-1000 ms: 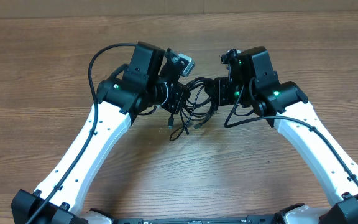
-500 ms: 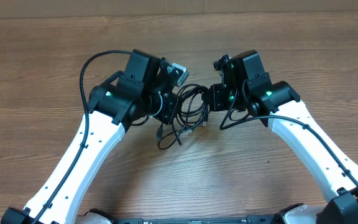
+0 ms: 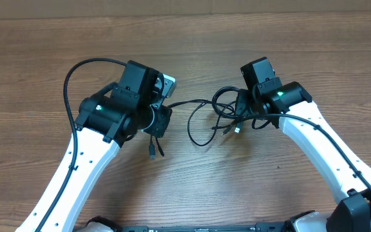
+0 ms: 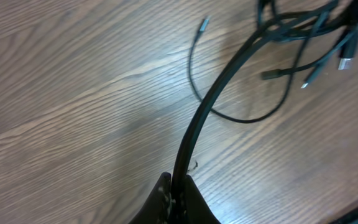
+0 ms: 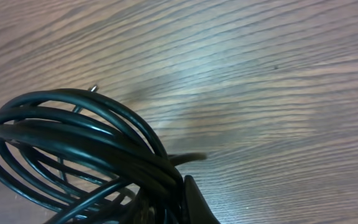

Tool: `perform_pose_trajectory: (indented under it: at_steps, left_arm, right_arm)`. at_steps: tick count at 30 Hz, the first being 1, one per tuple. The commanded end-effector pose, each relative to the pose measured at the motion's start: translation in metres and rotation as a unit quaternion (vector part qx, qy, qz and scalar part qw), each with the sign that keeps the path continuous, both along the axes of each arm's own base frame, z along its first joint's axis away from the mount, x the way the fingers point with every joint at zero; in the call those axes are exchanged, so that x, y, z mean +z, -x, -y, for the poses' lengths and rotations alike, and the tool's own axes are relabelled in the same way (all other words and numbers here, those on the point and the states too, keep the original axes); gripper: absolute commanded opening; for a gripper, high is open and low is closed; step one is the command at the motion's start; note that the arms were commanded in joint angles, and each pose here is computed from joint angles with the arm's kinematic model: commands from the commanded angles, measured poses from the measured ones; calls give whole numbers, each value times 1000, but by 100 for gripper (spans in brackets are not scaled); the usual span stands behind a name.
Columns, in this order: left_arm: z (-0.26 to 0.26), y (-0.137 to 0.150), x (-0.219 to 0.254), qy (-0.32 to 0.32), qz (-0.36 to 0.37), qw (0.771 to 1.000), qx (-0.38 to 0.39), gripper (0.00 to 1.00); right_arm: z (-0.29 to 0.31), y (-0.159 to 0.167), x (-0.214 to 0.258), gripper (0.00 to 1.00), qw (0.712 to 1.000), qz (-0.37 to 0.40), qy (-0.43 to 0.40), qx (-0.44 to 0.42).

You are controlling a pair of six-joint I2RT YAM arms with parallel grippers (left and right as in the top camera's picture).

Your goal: Untangle cables

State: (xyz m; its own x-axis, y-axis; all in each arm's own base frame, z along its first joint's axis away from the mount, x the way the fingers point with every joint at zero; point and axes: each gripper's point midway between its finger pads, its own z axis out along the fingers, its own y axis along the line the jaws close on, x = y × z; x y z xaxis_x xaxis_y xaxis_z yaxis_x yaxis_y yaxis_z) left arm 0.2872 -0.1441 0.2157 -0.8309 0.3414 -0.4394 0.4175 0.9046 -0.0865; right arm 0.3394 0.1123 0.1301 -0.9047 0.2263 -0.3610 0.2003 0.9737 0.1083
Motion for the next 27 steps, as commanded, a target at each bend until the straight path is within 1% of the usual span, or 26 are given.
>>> perform_pose_trajectory:
  at_steps: [1, 3, 6, 10, 11, 14, 19, 22, 25, 27]
  left_arm:
    - [-26, -9, 13, -26, 30, 997, 61, 4]
    - [-50, -12, 15, -53, 38, 991, 119, 4]
    - [-81, -18, 22, -69, 54, 977, 196, 4]
    - [-121, -26, 38, -52, 85, 954, 283, 4]
    - [-136, -29, 45, -43, 99, 944, 310, 4]
    - [-166, -33, 62, -28, 132, 924, 357, 4]
    - [-207, -34, 88, -6, 186, 886, 424, 5]
    - [-217, -39, 100, 19, 211, 875, 436, 4]
    - [-225, -43, 107, 29, 226, 864, 449, 4]
    - [-231, -47, 113, 37, 242, 854, 460, 4]
  right_arm:
    - [24, -8, 7, 4, 998, 14, 22, -64]
    - [34, -5, 6, 4, 995, 6, 23, -95]
    - [39, -3, 4, 4, 995, -1, 22, -100]
    - [41, 0, 3, 4, 994, -7, 25, -102]
    - [41, 0, 3, 4, 994, -7, 25, -102]
    - [41, 0, 3, 4, 994, -7, 25, -102]
    - [40, 0, 3, 4, 995, -8, 23, -102]
    - [39, 0, 3, 4, 995, -10, 19, -100]
    - [31, 2, 2, 4, 996, -17, -1, -91]
    - [17, 2, 2, 4, 998, -23, -25, -47]
